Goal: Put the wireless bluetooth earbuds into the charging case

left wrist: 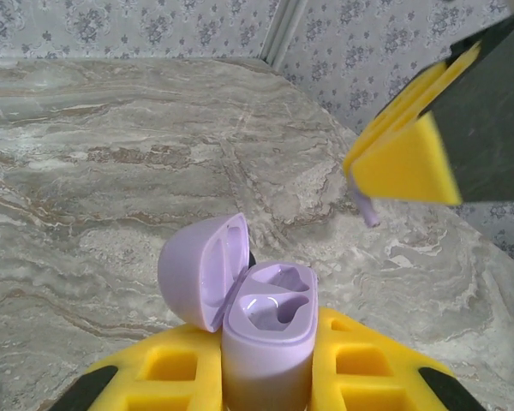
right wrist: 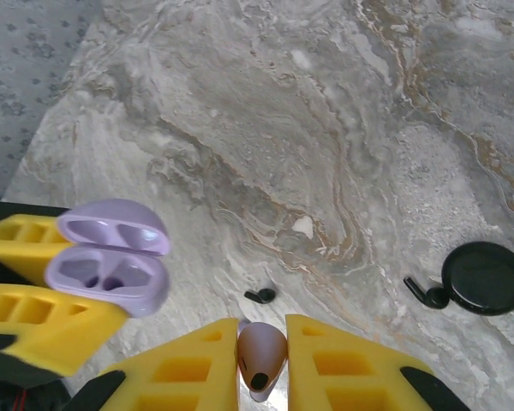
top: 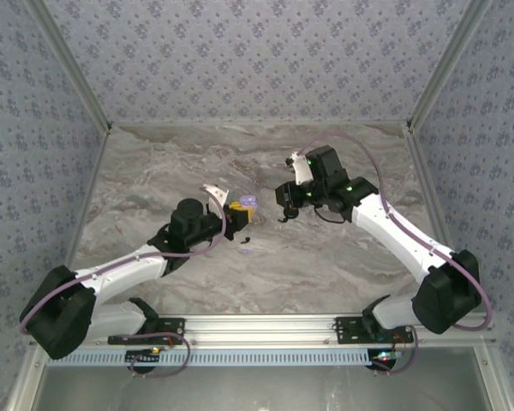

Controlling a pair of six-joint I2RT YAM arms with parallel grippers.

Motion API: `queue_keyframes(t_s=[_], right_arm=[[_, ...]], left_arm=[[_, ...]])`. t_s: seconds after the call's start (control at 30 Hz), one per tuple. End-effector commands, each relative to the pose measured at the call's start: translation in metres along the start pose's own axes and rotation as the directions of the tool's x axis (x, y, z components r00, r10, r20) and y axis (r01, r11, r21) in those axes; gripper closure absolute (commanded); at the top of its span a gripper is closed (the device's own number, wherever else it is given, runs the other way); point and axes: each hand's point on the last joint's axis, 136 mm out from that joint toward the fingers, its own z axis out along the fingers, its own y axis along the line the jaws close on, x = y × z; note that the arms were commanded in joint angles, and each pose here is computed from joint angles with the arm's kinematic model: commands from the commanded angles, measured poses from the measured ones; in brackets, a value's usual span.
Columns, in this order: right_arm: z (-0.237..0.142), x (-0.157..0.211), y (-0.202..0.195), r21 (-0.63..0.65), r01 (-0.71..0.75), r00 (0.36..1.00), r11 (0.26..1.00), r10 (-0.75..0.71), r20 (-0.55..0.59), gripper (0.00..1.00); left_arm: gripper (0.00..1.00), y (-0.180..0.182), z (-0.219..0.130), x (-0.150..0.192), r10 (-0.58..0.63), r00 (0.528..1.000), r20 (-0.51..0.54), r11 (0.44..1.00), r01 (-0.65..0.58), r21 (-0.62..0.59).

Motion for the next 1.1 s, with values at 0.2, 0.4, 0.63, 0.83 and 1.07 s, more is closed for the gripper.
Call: queue_keyframes(t_s=[0.2,0.4,0.63,0.83,1.07], right_arm=[[-0.03,-0.04,0.035,-0.105,0.068,0.992,0.992,-0.056,0.111,0.82],[-0.039,-0.053,0.049,-0.139,0.091,0.986,0.986,-0.07,0.148,0.81],[-0.045,-0.061,0.062,-0.167,0.119,0.98,0.979,-0.089,0.177,0.81],[-0.045,-0.061,0.071,-0.185,0.14,0.977,0.973,-0.105,0.187,0.81],[-0.046,-0.063,0.081,-0.22,0.167,0.973,0.961,-0.124,0.195,0.8]], left_arm=[[0.91,-0.02,0.004,-0.024,-0.03,0.996,0.089,0.995,0.022,0.1],[0.91,-0.025,0.009,-0.031,-0.051,0.993,0.107,0.99,0.036,0.135],[0.92,-0.032,0.014,-0.042,-0.058,0.989,0.134,0.985,0.034,0.172],[0.91,-0.04,0.012,-0.052,-0.057,0.984,0.171,0.977,0.019,0.213],[0.91,-0.051,0.01,-0.064,-0.054,0.979,0.195,0.966,0.002,0.257]])
